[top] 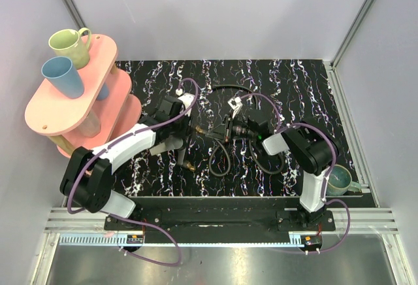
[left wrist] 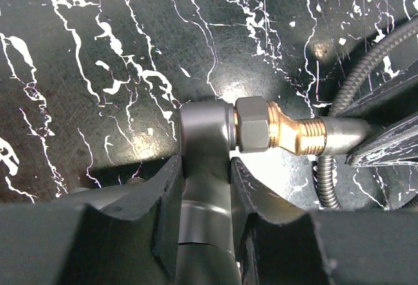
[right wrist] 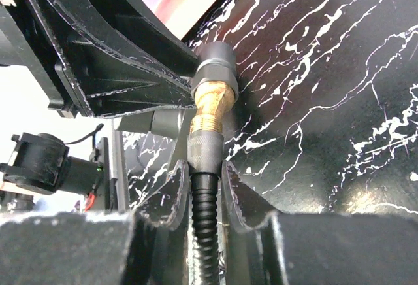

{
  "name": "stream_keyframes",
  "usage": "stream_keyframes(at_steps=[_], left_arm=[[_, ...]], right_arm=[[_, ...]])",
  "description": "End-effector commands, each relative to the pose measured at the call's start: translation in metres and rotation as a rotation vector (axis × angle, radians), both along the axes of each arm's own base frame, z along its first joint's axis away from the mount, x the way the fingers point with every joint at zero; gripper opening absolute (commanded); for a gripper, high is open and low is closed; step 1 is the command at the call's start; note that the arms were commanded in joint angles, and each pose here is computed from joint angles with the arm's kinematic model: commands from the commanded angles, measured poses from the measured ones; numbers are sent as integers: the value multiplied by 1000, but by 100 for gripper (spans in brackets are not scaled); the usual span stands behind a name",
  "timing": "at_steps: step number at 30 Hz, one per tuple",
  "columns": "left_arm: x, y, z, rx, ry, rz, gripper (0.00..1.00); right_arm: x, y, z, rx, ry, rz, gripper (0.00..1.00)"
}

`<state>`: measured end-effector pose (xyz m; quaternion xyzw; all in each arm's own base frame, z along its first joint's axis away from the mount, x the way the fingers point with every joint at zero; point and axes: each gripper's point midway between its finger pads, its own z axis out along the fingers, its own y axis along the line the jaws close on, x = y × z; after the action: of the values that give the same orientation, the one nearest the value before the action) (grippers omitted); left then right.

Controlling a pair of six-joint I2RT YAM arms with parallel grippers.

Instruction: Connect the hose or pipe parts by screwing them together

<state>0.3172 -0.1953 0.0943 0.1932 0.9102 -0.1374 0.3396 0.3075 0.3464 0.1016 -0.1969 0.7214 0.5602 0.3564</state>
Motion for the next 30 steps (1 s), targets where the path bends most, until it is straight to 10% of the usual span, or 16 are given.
stream_keyframes(at_steps=[1,30], left_arm=[[-6,-76,69,-309,-139,-193,0],[6,-69,68,-327,-177,-85,0]], right_arm=[[16,8,52,245,-29,-91,0],[24,-3,47,422,250,-236,2]])
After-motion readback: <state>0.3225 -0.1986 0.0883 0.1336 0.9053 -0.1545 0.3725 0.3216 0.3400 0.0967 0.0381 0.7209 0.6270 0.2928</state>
